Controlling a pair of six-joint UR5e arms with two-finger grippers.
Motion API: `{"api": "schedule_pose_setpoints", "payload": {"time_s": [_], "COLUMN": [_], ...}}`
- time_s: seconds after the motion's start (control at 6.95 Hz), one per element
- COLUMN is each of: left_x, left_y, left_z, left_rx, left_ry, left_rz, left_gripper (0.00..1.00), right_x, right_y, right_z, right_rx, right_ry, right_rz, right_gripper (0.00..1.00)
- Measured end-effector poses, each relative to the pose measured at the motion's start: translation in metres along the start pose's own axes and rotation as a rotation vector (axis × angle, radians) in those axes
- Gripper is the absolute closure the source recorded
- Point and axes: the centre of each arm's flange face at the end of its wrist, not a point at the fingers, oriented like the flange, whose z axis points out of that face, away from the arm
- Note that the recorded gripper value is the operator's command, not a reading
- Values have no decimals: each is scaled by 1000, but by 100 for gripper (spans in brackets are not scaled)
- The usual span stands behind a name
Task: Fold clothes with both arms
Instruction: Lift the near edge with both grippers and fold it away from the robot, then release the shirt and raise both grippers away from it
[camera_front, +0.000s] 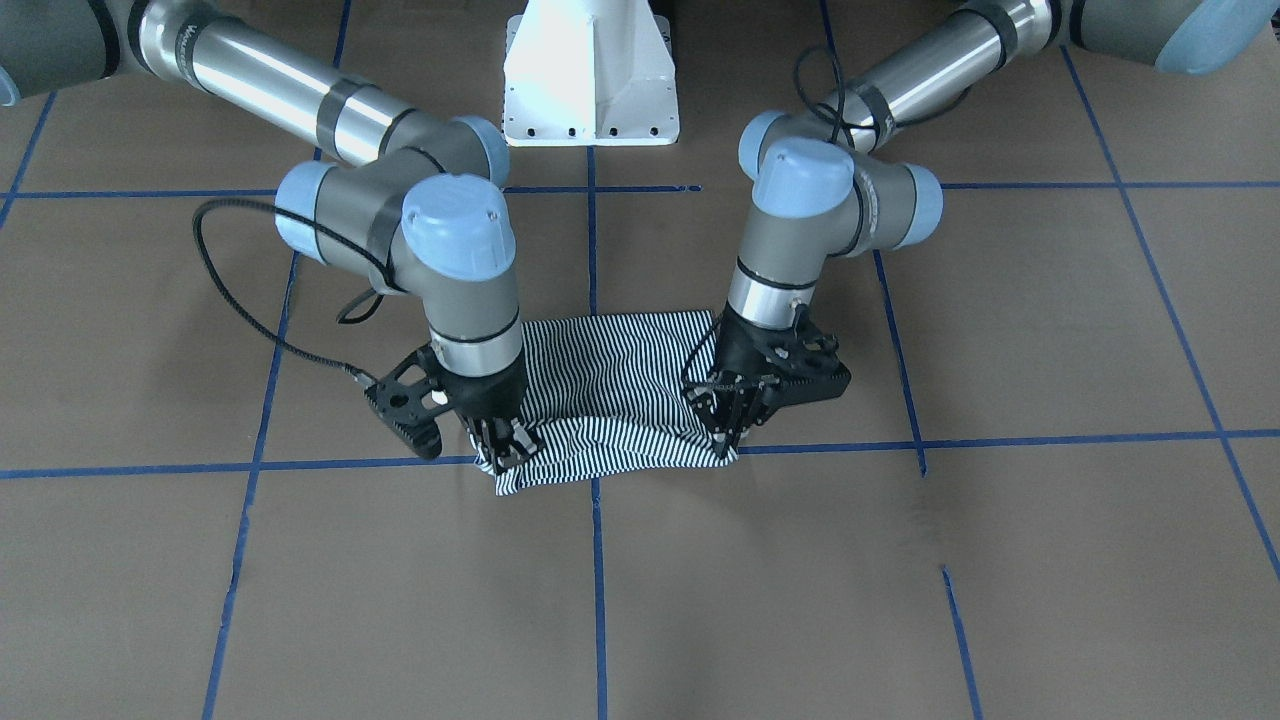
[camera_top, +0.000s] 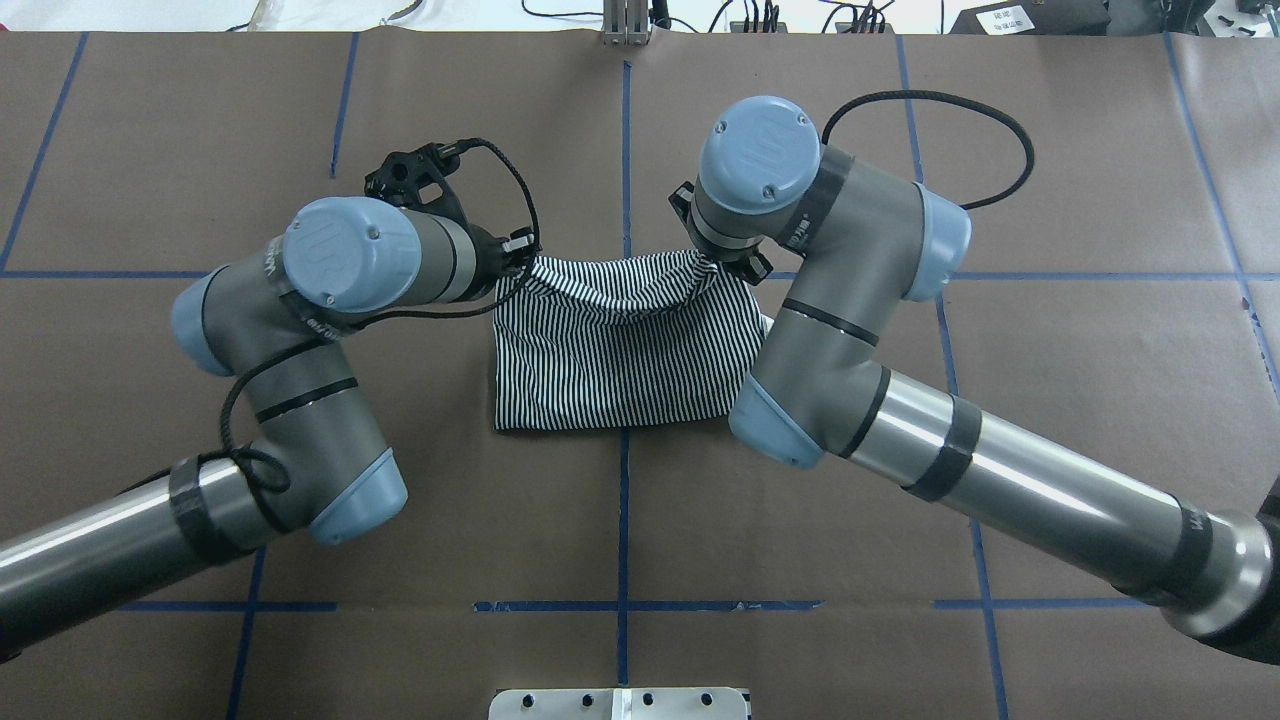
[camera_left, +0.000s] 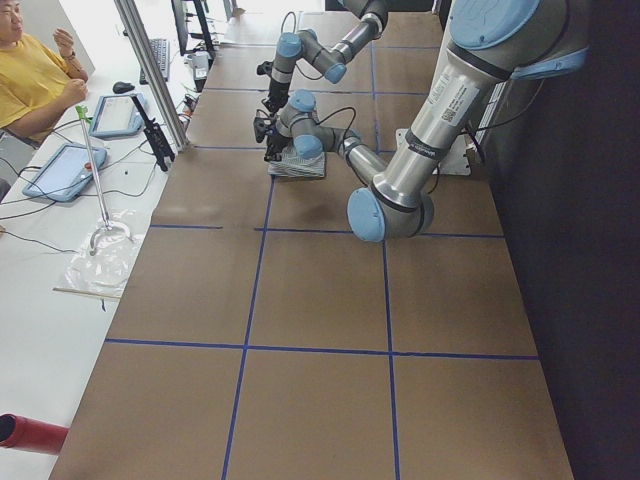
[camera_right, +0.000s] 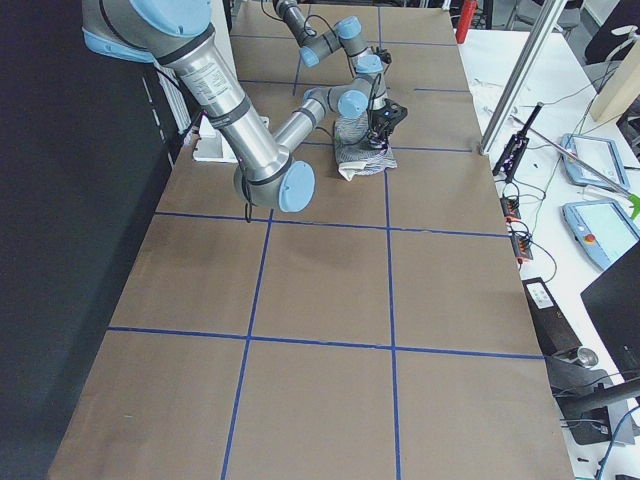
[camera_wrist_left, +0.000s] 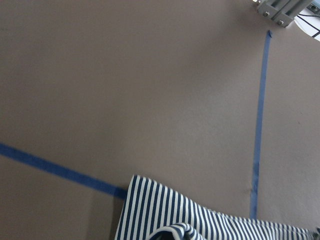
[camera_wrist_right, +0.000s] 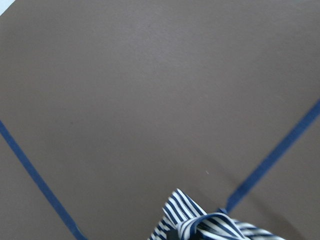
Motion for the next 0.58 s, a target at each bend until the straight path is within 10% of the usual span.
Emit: {"api": "schedule_pose_setpoints", "payload": {"time_s": [0.58], "left_x": [-2], "left_y": [-43], "left_z": [-34], "left_rx": [56], "left_ry": [77], "left_rz": [42], "left_gripper": [71], "right_x": [-4], "right_y": [-92], "right_z": [-4], "right_rx": [-51], "right_ry": [-11], "right_rz": [-94], "right_gripper": [0]}}
